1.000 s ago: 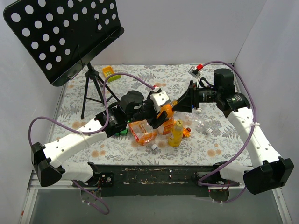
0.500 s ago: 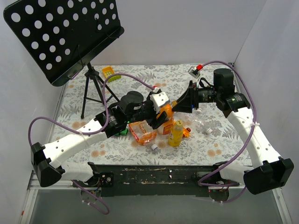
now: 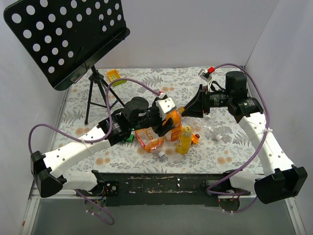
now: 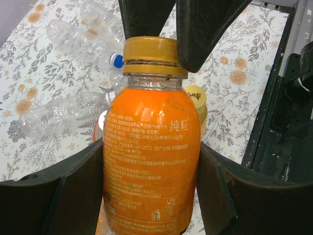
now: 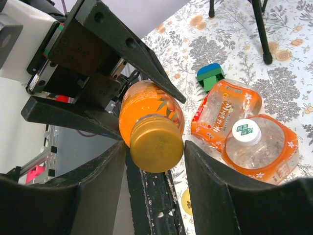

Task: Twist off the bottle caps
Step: Unscrew the bottle cap from the plastic bottle.

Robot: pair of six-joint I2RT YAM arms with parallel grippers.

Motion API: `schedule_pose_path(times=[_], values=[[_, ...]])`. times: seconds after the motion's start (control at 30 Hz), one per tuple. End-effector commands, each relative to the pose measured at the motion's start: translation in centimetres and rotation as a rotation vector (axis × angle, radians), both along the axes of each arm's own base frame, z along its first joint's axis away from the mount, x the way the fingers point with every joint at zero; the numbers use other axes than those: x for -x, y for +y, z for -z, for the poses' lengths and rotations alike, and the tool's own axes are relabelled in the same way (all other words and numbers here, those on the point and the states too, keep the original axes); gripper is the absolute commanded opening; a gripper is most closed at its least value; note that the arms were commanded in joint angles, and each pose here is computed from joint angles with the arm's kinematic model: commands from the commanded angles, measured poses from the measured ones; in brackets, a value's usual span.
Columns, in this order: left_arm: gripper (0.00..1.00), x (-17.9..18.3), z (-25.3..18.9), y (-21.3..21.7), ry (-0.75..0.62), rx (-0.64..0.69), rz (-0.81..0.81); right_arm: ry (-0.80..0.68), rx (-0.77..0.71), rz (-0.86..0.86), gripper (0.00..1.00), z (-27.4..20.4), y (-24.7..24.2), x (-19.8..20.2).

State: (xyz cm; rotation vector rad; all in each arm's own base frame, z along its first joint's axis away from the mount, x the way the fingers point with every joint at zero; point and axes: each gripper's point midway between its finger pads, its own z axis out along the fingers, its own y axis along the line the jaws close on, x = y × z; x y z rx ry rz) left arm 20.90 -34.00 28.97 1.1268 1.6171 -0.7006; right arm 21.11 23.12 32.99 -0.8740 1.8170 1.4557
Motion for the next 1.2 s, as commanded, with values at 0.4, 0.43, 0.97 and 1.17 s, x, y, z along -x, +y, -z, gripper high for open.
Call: schedule_pose_path(times=[0.4, 0.43, 0.97, 1.17], values=[[0.00, 0.8, -3.6, 1.1, -0.058, 0.123, -0.015, -0.225, -0.151, -0.289, 0.24, -2.7, -0.1, 3.7], [0.00, 1.0, -3.7, 1.2, -0.055, 0.134, -0.004, -0.257, -0.149, -0.293, 0.23, -2.8, -0.1, 3.7], [0.00, 4.0, -4.6, 2.9, 0.229, 0.245, 0.346, -0.929, 0.032, -0.465, 0.23, -3.6, 1.0, 3.7], [0.00, 3.4, -3.9, 3.0, 0.217, 0.226, 0.331, -0.884, 0.040, -0.458, 0.27, -2.8, 1.1, 3.5]])
